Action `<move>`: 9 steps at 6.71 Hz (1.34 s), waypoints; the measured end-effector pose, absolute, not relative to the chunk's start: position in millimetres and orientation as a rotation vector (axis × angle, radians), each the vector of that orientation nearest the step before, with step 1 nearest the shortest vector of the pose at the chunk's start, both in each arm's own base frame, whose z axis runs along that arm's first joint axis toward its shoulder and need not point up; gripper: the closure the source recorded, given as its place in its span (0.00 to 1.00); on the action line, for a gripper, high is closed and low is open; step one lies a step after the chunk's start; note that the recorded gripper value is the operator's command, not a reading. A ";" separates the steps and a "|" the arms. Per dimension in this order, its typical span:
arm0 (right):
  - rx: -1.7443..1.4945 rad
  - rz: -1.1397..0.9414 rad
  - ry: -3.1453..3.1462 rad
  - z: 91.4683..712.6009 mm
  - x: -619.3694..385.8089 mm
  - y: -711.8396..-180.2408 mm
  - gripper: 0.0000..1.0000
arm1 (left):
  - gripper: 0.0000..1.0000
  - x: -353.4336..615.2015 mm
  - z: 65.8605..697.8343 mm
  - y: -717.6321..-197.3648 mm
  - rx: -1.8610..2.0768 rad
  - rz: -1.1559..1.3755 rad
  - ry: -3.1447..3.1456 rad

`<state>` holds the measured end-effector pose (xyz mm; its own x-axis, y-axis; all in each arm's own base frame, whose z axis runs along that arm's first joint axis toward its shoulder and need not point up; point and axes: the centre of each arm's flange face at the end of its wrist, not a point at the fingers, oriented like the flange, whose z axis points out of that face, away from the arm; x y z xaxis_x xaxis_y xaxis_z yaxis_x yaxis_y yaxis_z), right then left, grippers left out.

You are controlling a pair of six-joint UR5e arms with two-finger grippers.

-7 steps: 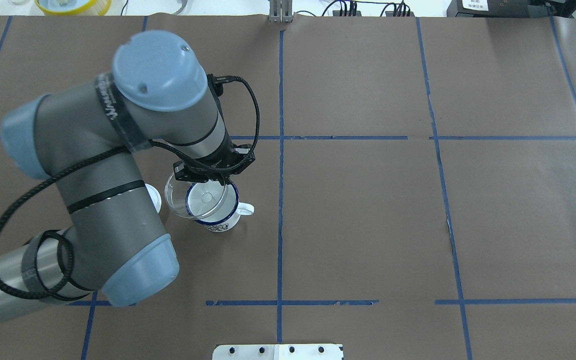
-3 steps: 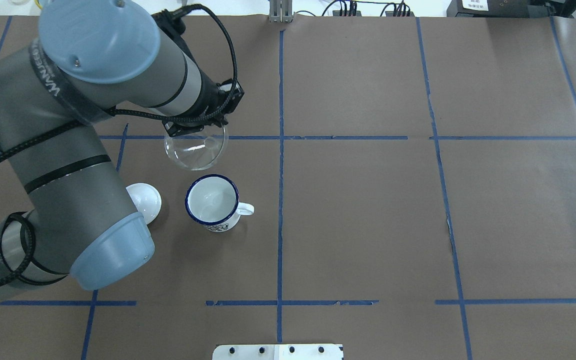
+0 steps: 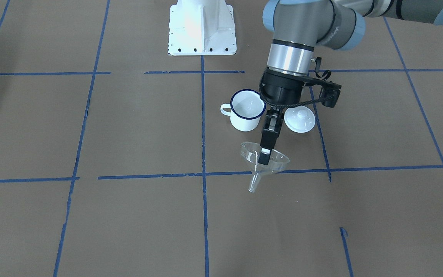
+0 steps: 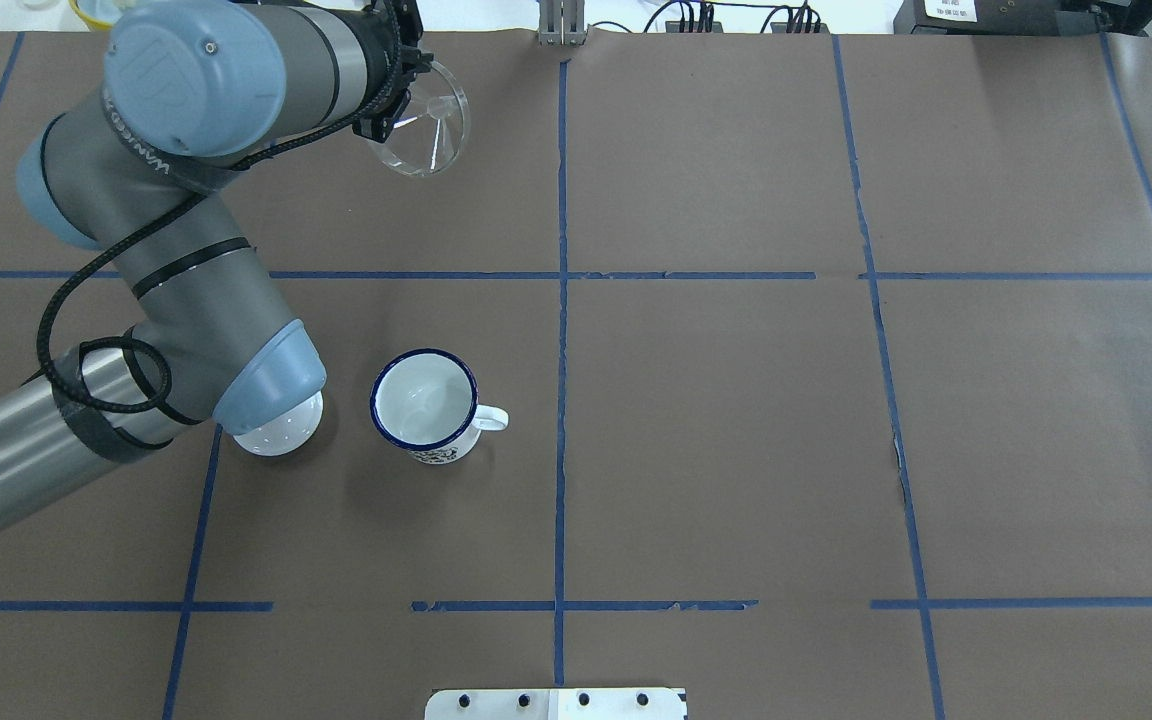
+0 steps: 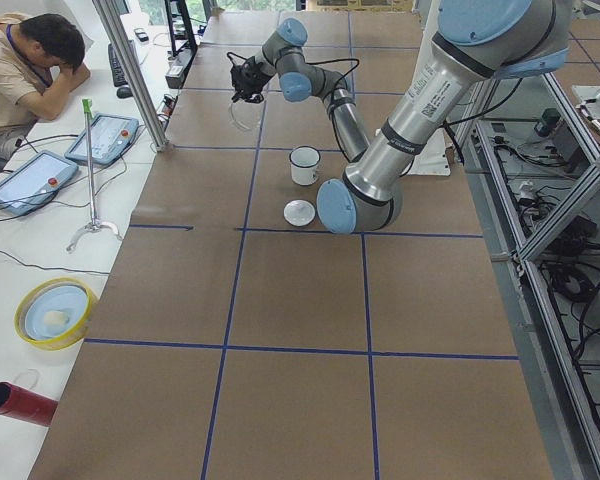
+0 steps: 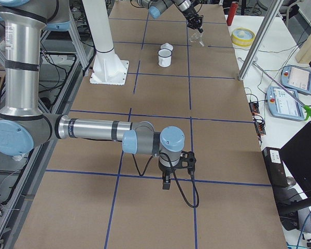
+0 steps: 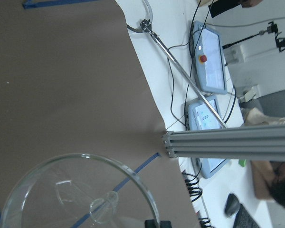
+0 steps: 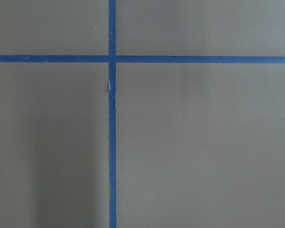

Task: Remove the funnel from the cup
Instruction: 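Carry the funnel farther from the robot and lower it onto the table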

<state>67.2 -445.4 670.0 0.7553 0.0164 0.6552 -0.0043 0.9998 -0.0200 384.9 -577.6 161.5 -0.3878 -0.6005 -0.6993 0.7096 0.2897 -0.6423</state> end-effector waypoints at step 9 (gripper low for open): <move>-0.018 0.011 -0.715 670.0 67.1 -445.4 0.00 | 0.00 441.0 368.2 -653.8 0.278 -1.465 1.265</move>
